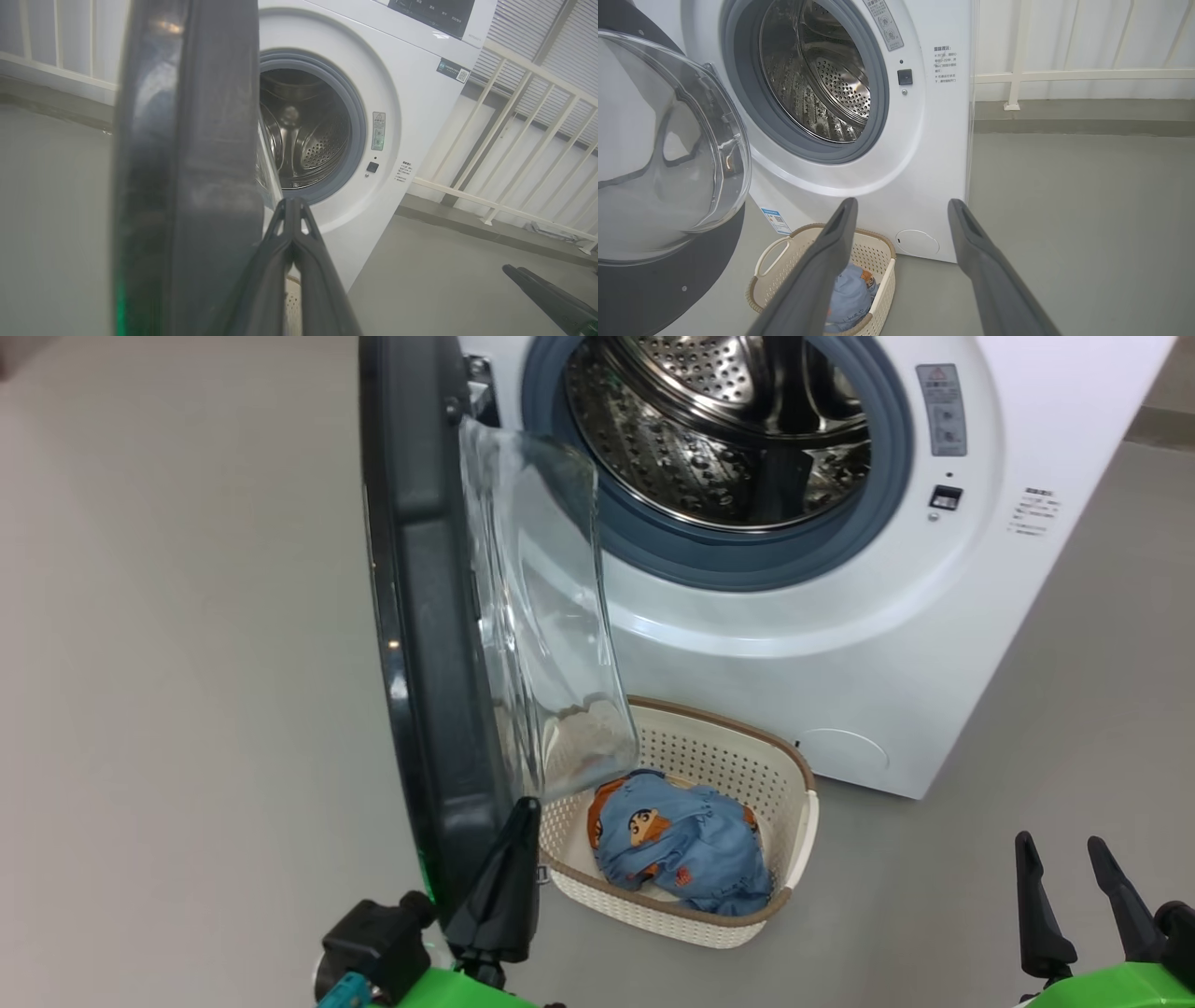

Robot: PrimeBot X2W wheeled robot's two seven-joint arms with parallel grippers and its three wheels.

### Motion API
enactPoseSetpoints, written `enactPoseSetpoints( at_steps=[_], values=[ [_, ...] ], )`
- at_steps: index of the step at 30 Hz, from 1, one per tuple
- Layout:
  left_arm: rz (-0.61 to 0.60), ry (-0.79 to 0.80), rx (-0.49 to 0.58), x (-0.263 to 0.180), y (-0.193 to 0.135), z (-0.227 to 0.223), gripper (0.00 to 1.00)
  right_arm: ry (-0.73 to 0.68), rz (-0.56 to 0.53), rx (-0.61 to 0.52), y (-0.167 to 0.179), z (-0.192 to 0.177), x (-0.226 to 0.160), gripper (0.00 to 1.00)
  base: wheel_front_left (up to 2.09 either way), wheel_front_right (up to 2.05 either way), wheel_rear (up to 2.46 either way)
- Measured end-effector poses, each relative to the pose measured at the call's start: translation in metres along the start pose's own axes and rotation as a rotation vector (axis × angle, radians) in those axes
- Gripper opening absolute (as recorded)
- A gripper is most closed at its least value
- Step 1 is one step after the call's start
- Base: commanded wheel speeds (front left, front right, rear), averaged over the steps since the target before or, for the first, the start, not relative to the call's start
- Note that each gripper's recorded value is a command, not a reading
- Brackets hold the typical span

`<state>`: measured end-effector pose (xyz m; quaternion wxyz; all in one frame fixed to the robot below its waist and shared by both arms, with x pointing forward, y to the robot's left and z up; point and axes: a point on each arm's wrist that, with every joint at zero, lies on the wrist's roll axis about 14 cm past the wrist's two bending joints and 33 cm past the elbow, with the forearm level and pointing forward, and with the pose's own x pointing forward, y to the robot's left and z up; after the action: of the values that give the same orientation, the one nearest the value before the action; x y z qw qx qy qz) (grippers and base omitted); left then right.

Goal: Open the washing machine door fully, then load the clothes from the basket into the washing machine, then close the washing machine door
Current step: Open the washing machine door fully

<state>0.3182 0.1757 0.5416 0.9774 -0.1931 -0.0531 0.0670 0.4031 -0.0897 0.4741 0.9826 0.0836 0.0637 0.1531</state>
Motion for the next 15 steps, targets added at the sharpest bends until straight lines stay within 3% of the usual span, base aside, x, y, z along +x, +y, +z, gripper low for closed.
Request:
enactPoseSetpoints(
  at_steps=[15],
  values=[
    [0.209, -0.054, 0.091, -0.015, 0.068, 0.022, 0.0, 0.009, 0.046, 0.004, 0.015, -0.003, 0.008, 1.0, 0.0, 0.0, 0.0]
  ],
)
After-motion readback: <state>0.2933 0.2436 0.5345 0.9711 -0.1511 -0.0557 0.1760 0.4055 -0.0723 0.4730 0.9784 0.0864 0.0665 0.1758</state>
